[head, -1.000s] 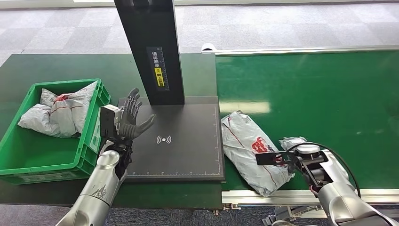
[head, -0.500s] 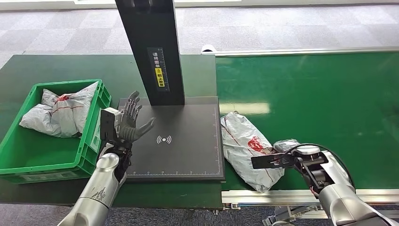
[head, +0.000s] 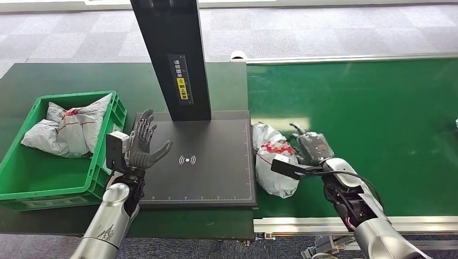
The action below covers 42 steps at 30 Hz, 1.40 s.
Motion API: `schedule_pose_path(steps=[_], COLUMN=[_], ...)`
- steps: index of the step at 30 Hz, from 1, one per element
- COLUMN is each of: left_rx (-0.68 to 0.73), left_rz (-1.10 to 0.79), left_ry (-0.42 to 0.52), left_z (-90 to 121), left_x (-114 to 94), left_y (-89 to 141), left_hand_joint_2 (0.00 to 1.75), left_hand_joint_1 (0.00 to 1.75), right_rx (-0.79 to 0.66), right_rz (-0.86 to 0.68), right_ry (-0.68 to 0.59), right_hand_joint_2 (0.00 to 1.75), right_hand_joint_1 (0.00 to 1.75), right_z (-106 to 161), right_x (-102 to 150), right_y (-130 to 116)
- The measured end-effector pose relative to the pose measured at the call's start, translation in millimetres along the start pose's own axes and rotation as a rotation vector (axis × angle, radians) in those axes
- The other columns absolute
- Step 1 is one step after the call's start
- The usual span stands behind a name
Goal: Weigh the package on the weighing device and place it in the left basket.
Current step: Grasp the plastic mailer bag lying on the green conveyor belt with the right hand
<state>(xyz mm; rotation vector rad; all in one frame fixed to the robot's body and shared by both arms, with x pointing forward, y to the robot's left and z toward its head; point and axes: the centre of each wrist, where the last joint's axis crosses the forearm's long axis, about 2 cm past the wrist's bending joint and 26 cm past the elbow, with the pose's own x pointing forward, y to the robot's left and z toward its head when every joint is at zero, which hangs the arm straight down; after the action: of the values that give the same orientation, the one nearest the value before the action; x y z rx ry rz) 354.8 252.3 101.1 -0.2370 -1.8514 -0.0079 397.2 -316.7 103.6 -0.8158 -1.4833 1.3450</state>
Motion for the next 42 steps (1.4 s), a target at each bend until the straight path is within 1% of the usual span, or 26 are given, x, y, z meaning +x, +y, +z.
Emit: schedule_pose_path(steps=[2, 5, 7, 9, 13, 16, 17, 19, 20, 21, 22, 23, 25, 26, 27, 28, 30, 32, 34, 37, 39, 42], left_rx=[0.000, 0.002, 0.003, 0.003, 0.007, 0.013, 0.015, 0.018, 0.020, 0.021, 0.020, 0.017, 0.005, -0.001, -0.004, -0.006, -0.006, -0.006, -0.009, -0.011, -0.010, -0.011], left_rz=[0.004, 0.007, 0.007, 0.007, 0.010, 0.012, 0.013, 0.011, 0.011, 0.010, 0.010, 0.010, 0.011, 0.011, 0.011, 0.011, 0.011, 0.009, 0.004, -0.002, -0.002, -0.003], left_ry=[-0.009, -0.021, -0.027, -0.029, -0.031, -0.034, -0.034, -0.034, -0.034, -0.034, -0.034, -0.035, -0.036, -0.035, -0.033, -0.031, -0.026, -0.021, -0.016, -0.008, -0.001, 0.008], left_z=[0.3, -0.1, -1.0, -2.0, -3.3, -3.5, -3.7, -4.0, -4.0, -3.7, -3.4, -3.2, -3.5, -3.8, -4.0, -4.1, -4.1, -4.2, -4.5, -5.4, -6.4, -8.9], left_x=[-0.1, -0.7, -0.9, -0.9, -0.8, -0.7, -0.6, -0.5, -0.6, -0.7, -0.8, -0.9, -1.2, -1.6, -2.0, -2.4, -3.3, -4.0, -4.5, -4.7, -4.6, -4.1], left_y=[0.1, 1.0, 1.6, 1.8, 2.5, 4.1, 4.8, 6.0, 6.5, 7.3, 8.2, 9.2, 10.4, 10.6, 10.6, 10.7, 10.9, 11.1, 10.5, 8.0, 5.8, 2.1], left_hand_joint_2=[1.75, 1.75, 1.75, 1.75, 1.75, 1.75, 1.75, 1.75, 1.75, 1.75, 1.75, 1.75, 1.75, 1.75, 1.75, 1.75, 1.75, 1.75, 1.75, 1.75, 1.75, 1.75], left_hand_joint_1=[0.00, 0.00, 0.00, 0.00, 0.00, 0.00, 0.00, 0.00, 0.00, 0.00, 0.00, 0.00, 0.00, 0.00, 0.00, 0.00, 0.00, 0.00, 0.00, 0.00, 0.00, 0.00], right_rx=[-0.192, -0.392, -0.497, -0.578, -0.674, -0.751, -0.779, -0.810, -0.795, -0.738, -0.625, -0.469, -0.106, 0.037, 0.137, 0.189, 0.208, 0.231, 0.322, 0.496, 0.603, 0.725], right_rz=[-0.113, -0.195, -0.205, -0.202, -0.237, -0.282, -0.297, -0.328, -0.351, -0.385, -0.421, -0.442, -0.419, -0.398, -0.381, -0.370, -0.347, -0.299, -0.205, -0.075, -0.016, 0.039], right_ry=[-0.047, -0.121, -0.170, -0.208, -0.249, -0.266, -0.271, -0.270, -0.258, -0.229, -0.188, -0.141, -0.061, -0.041, -0.027, -0.016, 0.012, 0.047, 0.090, 0.134, 0.144, 0.134], right_hand_joint_2=[1.75, 1.75, 1.75, 1.75, 1.75, 1.75, 1.75, 1.75, 1.75, 1.75, 1.75, 1.75, 1.75, 1.75, 1.75, 1.75, 1.75, 1.75, 1.75, 1.75, 1.75, 1.75], right_hand_joint_1=[0.00, 0.01, 0.88, 1.75, 1.75, 1.75, 1.72, 0.85, 0.41, 0.00, 0.00, 0.00, 0.00, 0.00, 0.00, 0.00, 0.00, 0.00, 0.00, 0.00, 0.00, 0.00], right_z=[-10.9, -18.9, -19.3, -18.1, -16.8, -16.6, -16.7, -17.3, -18.1, -19.6, -22.5, -26.4, -33.5, -34.7, -34.2, -33.3, -32.7, -34.2, -35.2, -32.4, -30.0, -26.1], right_x=[11.7, 25.5, 33.4, 39.7, 48.6, 52.7, 53.9, 56.4, 57.5, 58.6, 59.2, 58.8, 53.9, 50.2, 46.8, 44.1, 39.5, 35.3, 32.8, 33.3, 36.3, 40.0], right_y=[-21.7, -47.0, -53.0, -54.0, -54.5, -60.1, -63.3, -70.0, -72.8, -74.7, -75.8, -75.7, -68.3, -61.6, -53.6, -46.8, -39.2, -37.4, -33.4, -17.2, -5.7, 7.5])
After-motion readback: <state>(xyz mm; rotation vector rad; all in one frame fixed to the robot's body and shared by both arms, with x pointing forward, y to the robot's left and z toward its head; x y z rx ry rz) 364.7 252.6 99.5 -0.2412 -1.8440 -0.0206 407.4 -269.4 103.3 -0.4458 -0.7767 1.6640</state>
